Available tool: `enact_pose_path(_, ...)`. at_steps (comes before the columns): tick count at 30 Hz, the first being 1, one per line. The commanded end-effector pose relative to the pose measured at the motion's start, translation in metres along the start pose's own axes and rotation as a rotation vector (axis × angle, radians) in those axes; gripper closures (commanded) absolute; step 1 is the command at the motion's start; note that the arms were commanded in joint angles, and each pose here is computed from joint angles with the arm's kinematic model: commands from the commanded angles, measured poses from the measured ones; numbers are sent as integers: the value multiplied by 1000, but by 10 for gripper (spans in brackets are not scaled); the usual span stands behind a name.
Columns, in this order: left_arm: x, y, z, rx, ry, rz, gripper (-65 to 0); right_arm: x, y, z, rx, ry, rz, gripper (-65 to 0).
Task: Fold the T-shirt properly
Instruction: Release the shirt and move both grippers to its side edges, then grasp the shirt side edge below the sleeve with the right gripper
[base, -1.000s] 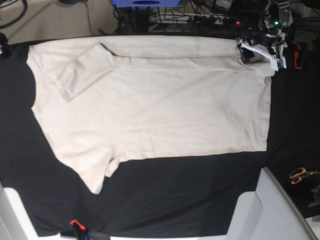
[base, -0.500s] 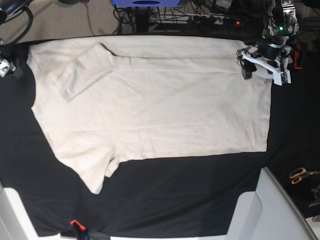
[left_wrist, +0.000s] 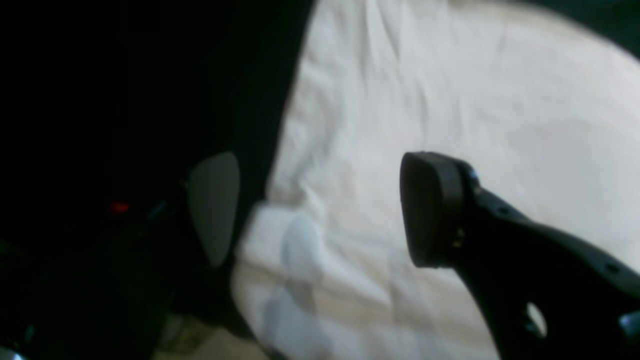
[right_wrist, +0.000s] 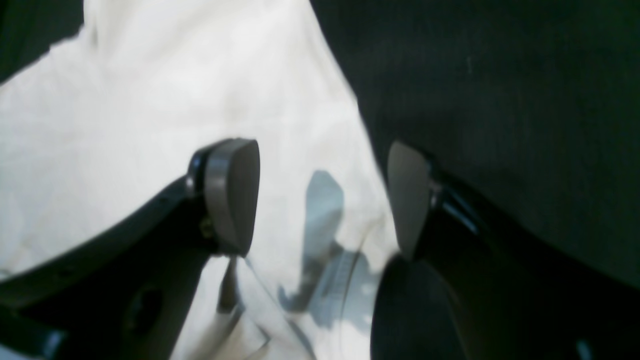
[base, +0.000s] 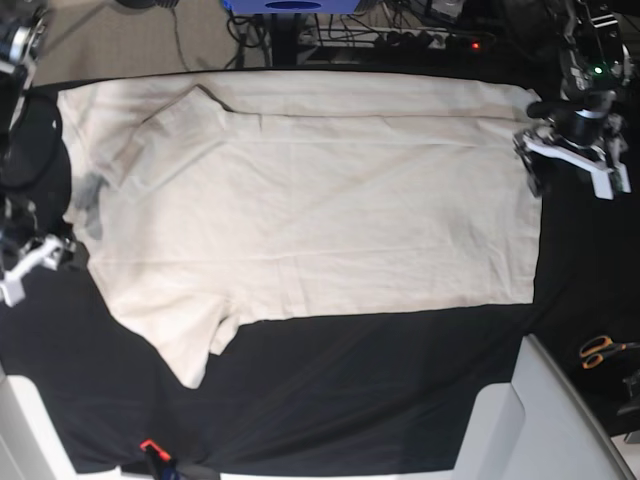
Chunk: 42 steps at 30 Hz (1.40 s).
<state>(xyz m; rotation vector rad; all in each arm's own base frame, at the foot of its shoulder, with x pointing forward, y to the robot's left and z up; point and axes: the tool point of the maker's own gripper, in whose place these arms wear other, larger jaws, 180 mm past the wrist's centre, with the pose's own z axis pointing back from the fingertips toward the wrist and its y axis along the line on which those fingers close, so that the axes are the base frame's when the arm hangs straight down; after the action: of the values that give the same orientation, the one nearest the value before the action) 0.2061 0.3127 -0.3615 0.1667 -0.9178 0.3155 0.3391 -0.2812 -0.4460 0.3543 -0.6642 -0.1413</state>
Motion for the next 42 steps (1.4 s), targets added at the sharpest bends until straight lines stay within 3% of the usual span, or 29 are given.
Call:
enact_pose_path(1,10,5,4,11,-34,-6,-481,29,-1,0,8,-59,23,-389)
enact_pose_path(8,15,26,8,63,-48,4,-481,34,7,-45,18,-89,28,-387)
enact_pose_path(14,18,32,9,76,-54,-1,-481,56,13,-58,5,-145,60,-387)
enact_pose_path(19,14,36,11,77,-35,-27,-481,48,22,-67,9,-107,96,-384)
enact_pose_path(23,14,39,11,83,-37,-27,-481,43,11,-70,-74,-87,105,-384)
enact_pose_path(28,14,39,11,84,-35,-26,-481,34,16,-76,-78,-55,140,-380)
enact_pose_path(30,14,39,11,84,-35,-26,-481,34,16,-76,-78,-55,140,-318)
enact_pose_path(35,14,39,11,85,-35,-29,-481,35,16,-75,-79,-57,141,0)
enact_pose_path(42,13,37,10,80,-33,-30,-481,29,14,-70,-65,-59,161,0)
